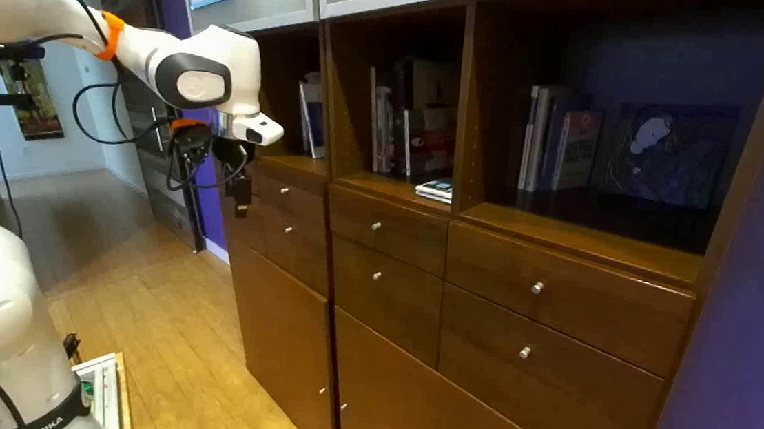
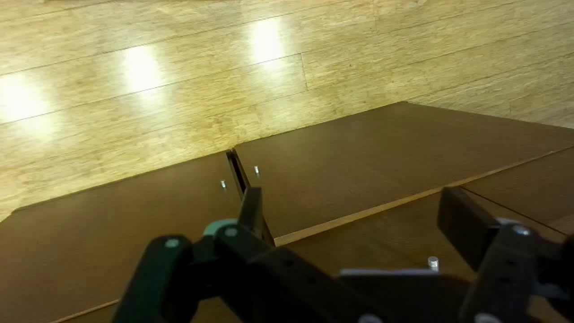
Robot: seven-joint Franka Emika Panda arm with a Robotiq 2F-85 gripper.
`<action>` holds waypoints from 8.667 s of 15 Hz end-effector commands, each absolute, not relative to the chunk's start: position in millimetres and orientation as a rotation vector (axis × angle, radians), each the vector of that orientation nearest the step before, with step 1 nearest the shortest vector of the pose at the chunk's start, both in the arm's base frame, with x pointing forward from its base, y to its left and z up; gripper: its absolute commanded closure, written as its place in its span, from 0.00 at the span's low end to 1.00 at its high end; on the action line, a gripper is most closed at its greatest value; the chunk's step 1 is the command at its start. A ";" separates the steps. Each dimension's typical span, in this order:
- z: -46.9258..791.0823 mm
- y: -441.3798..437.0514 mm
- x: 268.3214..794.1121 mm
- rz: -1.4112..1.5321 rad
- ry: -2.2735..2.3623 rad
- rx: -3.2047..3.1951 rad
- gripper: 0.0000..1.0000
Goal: Open the second drawer in the second position to the right
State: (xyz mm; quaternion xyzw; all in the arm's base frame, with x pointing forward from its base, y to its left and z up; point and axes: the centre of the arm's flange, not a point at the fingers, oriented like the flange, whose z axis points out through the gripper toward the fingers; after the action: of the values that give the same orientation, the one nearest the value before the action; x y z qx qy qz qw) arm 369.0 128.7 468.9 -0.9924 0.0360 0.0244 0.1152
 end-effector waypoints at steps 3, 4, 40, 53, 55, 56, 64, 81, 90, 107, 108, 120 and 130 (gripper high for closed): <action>468.8 128.7 369.0 0.072 0.105 -2.908 0.00; 468.9 128.7 369.0 0.072 0.105 -2.908 0.00; 379.1 13.3 479.8 -0.302 0.063 -3.258 0.00; 362.2 6.5 510.3 -0.417 0.023 -3.233 0.00; 352.0 2.5 515.2 -0.431 -0.020 -3.224 0.00; 346.1 -0.9 517.4 -0.445 -0.046 -3.223 0.00; 313.0 -23.7 534.7 -0.582 -0.237 -3.175 0.00; 305.1 -21.8 540.6 -0.602 -0.418 -3.095 1.00; 285.9 -33.6 466.5 -0.425 -0.486 -3.069 0.96; 279.6 -53.1 358.6 -0.188 -0.546 -3.078 0.55; 276.1 -53.2 354.0 -0.129 -0.564 -3.069 0.46; 353.0 -24.4 312.6 0.305 -0.443 -3.007 0.00; 439.2 -8.8 337.3 -0.217 -0.129 -3.148 0.00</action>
State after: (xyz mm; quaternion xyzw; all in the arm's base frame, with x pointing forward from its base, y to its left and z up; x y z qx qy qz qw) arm 327.7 -12.0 430.3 -0.9974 -0.0695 -0.0136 0.0111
